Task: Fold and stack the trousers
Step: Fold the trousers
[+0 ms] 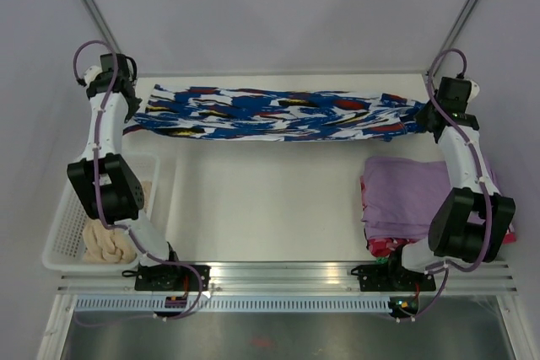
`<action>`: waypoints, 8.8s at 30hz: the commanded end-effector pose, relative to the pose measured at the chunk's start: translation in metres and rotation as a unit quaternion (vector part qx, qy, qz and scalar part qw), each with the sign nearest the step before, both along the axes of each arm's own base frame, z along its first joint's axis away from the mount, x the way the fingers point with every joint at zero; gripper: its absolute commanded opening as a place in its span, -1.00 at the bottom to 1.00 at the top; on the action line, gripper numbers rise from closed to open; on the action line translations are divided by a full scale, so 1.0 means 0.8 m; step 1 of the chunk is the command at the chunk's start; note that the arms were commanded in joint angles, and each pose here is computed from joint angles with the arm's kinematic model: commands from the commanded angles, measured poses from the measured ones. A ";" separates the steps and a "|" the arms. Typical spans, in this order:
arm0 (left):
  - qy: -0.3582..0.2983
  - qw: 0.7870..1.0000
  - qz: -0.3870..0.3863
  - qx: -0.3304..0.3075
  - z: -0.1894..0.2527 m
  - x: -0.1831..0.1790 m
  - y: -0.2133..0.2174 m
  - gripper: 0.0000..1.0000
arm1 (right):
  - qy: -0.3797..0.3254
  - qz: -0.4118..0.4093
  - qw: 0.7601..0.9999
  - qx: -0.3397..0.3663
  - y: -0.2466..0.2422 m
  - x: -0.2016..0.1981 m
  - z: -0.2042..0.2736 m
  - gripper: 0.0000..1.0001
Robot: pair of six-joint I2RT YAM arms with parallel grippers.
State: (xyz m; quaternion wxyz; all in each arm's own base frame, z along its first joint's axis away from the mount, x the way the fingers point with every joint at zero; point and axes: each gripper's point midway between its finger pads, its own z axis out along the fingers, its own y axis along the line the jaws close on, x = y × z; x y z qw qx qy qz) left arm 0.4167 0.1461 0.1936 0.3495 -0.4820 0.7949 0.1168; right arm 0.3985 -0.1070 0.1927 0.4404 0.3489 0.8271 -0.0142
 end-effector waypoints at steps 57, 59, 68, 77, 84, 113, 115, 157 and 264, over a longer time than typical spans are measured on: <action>-0.111 0.992 0.063 0.025 -0.047 0.222 0.019 0.71 | -0.114 0.115 0.985 0.051 -0.019 0.296 -0.036 0.60; -0.124 0.991 0.045 0.003 -0.039 0.228 0.008 0.76 | -0.145 0.131 0.979 0.059 -0.011 0.306 -0.017 0.75; -0.076 0.996 0.021 -0.031 -0.006 0.158 -0.020 0.80 | -0.185 0.177 0.964 0.072 0.018 0.293 0.055 0.82; 0.024 0.989 0.133 -0.061 -0.050 0.012 -0.034 0.87 | -0.140 0.200 0.967 0.066 0.052 0.231 0.032 0.82; 0.040 0.983 0.130 -0.121 -0.096 0.024 -0.056 0.81 | -0.115 0.213 0.967 0.081 0.070 0.228 0.006 0.82; -0.088 0.969 0.117 -0.198 -0.201 0.138 -0.071 0.04 | -0.085 0.200 0.973 0.081 0.062 0.251 -0.019 0.83; -0.095 0.970 0.112 -0.193 -0.201 0.144 -0.069 0.02 | -0.083 0.200 0.973 0.083 0.063 0.250 -0.020 0.83; -0.033 0.996 0.031 -0.083 -0.122 0.163 -0.034 -0.39 | -0.060 0.204 0.974 0.079 0.080 0.244 -0.033 0.83; -0.298 0.946 0.101 -0.084 -0.036 0.169 0.079 -0.95 | -0.030 0.216 0.970 0.110 0.124 0.245 -0.072 0.85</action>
